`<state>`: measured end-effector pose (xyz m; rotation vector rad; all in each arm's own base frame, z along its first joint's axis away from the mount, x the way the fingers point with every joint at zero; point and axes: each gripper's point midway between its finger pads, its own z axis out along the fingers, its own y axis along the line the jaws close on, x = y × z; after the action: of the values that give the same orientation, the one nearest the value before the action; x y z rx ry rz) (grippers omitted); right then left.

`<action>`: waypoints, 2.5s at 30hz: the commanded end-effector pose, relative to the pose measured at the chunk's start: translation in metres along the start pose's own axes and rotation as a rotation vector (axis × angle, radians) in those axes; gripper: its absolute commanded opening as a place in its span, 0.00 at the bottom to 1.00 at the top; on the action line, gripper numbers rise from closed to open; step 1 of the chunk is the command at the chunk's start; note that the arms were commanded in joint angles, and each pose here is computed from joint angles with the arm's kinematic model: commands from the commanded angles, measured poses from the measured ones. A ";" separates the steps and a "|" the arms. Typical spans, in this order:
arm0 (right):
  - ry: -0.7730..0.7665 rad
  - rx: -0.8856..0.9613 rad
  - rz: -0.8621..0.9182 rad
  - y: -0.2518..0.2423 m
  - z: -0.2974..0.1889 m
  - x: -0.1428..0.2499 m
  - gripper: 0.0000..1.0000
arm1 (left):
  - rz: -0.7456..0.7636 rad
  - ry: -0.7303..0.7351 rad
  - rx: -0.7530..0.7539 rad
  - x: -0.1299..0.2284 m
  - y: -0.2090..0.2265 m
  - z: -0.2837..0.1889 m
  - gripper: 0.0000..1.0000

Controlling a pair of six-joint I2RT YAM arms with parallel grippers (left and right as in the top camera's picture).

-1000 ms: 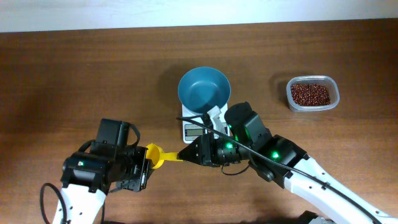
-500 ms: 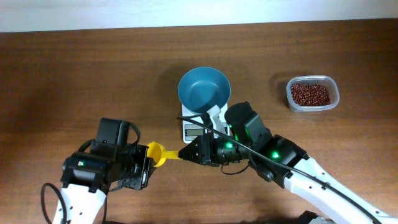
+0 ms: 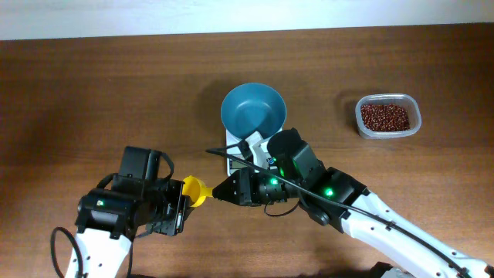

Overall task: Scoop item into bowl and weigh 50g on scale
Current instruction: 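Grasp the scoop handle with the right gripper from the left gripper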

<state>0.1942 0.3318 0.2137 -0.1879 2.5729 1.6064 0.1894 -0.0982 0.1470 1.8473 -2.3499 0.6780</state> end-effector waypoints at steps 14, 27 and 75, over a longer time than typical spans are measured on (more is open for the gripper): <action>-0.002 0.012 -0.005 0.001 0.002 -0.001 0.17 | -0.018 -0.074 -0.027 -0.012 0.007 0.000 0.00; -0.010 0.026 0.000 -0.003 0.004 -0.003 0.18 | -0.011 -0.020 -0.024 -0.002 0.006 0.001 0.00; -0.004 0.033 0.006 -0.006 0.007 -0.003 0.04 | 0.011 -0.064 -0.003 -0.001 0.000 0.004 0.02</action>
<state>0.1986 0.3309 0.2014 -0.1406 2.6126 1.5598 0.1908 -0.0985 0.1442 1.8636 -2.4180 0.6319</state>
